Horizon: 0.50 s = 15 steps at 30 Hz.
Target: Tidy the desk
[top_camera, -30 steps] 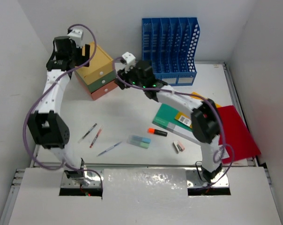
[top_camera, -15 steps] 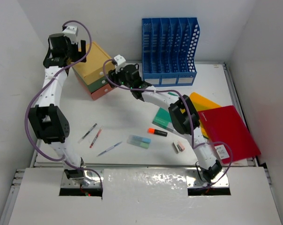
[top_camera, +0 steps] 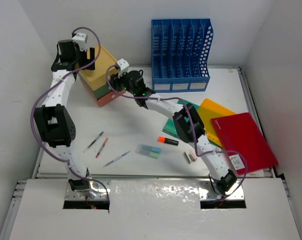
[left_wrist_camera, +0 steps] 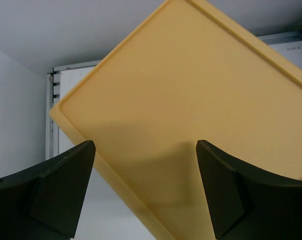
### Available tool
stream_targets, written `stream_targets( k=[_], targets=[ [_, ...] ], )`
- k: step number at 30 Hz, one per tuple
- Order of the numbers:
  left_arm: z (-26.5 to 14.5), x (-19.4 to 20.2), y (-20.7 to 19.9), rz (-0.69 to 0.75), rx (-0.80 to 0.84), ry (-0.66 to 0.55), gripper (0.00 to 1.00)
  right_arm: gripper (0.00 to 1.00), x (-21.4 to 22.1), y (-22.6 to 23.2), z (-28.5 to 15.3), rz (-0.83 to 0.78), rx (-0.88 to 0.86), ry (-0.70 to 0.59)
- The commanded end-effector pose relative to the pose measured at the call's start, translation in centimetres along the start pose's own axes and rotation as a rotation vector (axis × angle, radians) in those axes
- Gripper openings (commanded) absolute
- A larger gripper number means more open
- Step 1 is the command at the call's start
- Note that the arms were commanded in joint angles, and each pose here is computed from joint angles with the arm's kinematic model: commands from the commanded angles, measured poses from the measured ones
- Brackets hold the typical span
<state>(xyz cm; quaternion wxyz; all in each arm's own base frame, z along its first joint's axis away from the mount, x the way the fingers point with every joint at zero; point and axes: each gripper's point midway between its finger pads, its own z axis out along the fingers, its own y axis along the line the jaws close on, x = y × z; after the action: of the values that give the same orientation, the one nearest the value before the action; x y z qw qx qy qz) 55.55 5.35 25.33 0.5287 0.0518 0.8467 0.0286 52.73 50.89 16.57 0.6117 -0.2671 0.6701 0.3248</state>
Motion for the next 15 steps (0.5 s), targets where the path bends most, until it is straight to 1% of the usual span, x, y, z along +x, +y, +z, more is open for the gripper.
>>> stream_targets(
  k=[1, 7, 11, 15],
  targets=[
    [1.1, -1.5, 0.6, 0.005, -0.01, -0.047, 0.81, 0.48, -3.7, 1.5, 0.9, -0.024, -0.028, -0.124],
    [2.7, 0.4, 0.2, 0.0, 0.007, -0.013, 0.79, 0.45, -3.9, 2.2, 0.8, -0.053, -0.033, -0.147],
    [3.1, 1.7, -0.1, 0.004, 0.021, 0.005, 0.72, 0.43, -4.2, 2.4, 0.8, -0.053, -0.03, -0.165],
    [3.3, 3.2, -0.6, 0.011, 0.044, 0.029, 0.68, 0.41, -5.3, 2.5, 0.9, -0.062, -0.015, -0.2]
  ],
)
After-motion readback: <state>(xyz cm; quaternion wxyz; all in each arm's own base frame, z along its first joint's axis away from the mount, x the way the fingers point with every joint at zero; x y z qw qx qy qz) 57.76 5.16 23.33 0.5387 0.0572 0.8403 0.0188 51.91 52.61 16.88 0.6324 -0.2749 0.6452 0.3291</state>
